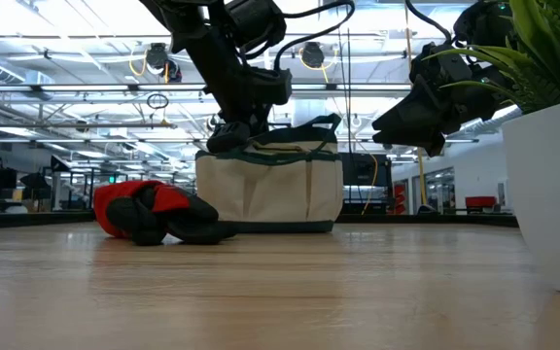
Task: Pick & Place Garden tools in Gardening bag
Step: Put the blue fruit pruner into the gardening bag
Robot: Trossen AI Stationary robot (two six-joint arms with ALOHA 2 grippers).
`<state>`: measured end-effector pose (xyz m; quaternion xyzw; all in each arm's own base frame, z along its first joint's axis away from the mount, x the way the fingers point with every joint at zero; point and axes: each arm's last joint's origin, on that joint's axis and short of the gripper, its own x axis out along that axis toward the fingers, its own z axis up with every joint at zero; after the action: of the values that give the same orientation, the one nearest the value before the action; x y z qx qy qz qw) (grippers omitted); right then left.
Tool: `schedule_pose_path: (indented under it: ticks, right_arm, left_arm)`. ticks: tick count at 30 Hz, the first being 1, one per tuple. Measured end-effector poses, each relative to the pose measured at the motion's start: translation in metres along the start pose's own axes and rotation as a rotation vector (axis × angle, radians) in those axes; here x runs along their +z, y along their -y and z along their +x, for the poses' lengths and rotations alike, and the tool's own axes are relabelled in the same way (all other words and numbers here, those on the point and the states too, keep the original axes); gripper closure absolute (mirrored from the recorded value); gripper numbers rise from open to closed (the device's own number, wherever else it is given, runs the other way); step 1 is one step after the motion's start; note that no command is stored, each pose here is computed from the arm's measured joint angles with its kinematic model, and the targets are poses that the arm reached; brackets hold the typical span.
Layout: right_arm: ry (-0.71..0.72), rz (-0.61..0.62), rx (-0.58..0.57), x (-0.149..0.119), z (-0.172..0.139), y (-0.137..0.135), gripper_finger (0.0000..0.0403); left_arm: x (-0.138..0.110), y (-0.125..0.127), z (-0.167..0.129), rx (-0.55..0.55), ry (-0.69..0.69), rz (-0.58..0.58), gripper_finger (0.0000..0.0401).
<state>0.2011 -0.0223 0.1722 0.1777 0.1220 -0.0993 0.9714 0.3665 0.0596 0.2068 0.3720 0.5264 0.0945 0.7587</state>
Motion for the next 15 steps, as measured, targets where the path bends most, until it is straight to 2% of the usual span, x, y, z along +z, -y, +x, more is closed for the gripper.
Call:
schedule_pose_path:
  ticks: [15]
  right_arm:
    - [0.000,-0.061,0.000,0.0000,0.0000,0.0000,0.0245]
  left_arm:
    - [0.0054,0.0060,-0.0043,0.033,-0.011,0.054,0.0339]
